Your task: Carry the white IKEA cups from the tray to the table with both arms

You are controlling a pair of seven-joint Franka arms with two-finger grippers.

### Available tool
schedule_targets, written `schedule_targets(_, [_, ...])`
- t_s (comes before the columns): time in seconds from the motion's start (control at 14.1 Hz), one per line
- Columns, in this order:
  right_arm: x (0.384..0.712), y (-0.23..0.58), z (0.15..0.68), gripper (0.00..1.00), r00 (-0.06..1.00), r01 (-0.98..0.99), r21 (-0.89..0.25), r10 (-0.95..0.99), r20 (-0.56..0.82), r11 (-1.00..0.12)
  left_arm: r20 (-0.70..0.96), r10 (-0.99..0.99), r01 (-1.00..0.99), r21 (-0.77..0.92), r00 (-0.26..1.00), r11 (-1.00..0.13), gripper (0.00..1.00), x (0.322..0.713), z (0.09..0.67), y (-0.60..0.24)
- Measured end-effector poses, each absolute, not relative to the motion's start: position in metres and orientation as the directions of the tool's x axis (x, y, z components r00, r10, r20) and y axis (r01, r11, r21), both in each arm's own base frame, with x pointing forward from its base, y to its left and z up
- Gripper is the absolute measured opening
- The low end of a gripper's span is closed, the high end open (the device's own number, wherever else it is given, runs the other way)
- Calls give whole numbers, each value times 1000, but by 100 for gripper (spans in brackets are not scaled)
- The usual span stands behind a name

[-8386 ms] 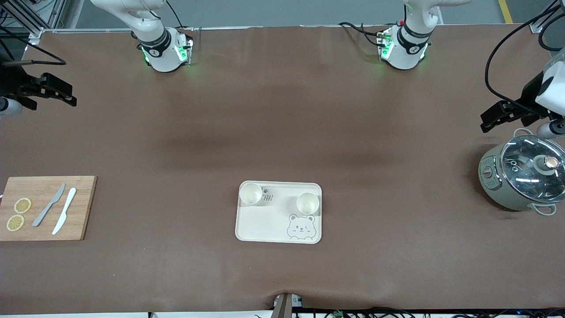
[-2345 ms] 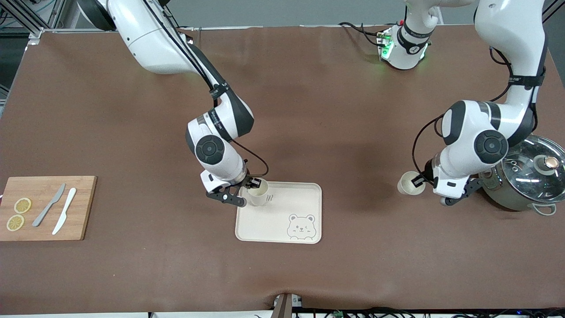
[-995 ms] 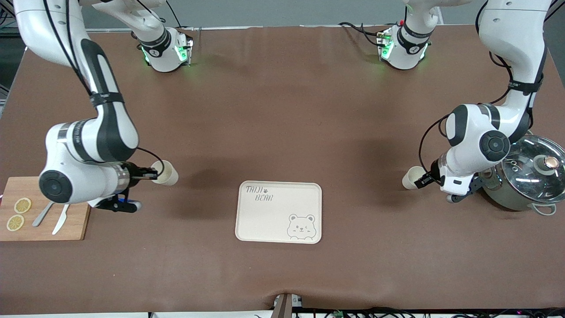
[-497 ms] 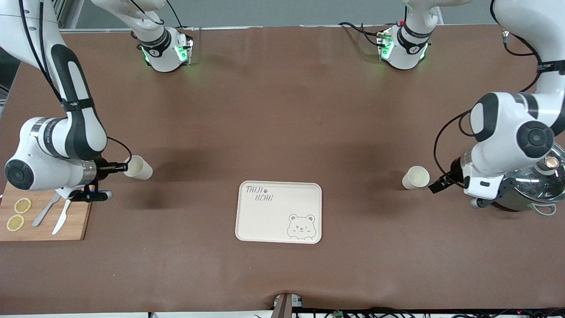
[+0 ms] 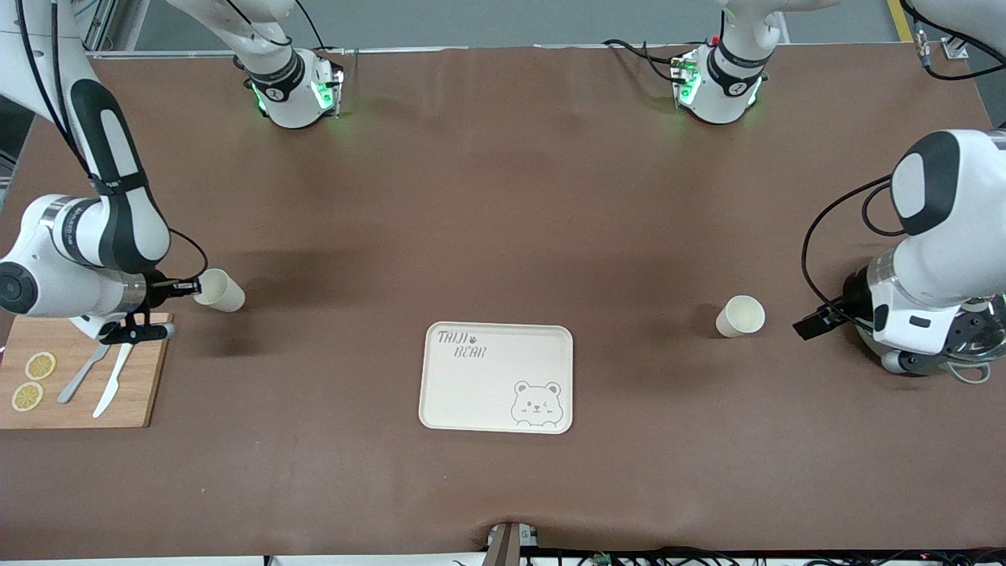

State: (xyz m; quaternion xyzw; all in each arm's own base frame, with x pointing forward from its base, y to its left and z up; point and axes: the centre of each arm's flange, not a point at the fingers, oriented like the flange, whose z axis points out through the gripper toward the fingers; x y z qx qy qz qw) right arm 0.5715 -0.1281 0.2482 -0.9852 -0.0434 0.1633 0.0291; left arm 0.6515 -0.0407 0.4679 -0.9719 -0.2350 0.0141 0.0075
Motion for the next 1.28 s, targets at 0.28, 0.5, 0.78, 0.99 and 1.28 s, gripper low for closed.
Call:
schedule_targets(0.28, [556, -147, 234, 2, 941, 74, -86, 99, -325, -993, -7, 400, 400, -13, 916, -916, 100, 652, 491, -35])
schedule_targets(0.5, [554, -144, 234, 2, 944, 88, -77, 107, -311, -993, 14, 391, 392, -7, 920, -920, 100, 643, 521, -33])
schedule_targets(0.78, [550, -136, 231, 29, 944, 97, -80, 118, -309, -992, 55, 376, 377, 3, 925, -926, 100, 627, 560, -32])
schedule_targets(0.99, [563, -130, 259, 59, 927, 99, -103, 129, -352, -990, 45, 372, 373, -5, 927, -928, 100, 617, 577, -31])
schedule_targets(1.28, [599, -106, 336, 99, 911, 142, -114, 175, -374, -983, 23, 295, 296, -21, 955, -955, 100, 602, 600, -21])
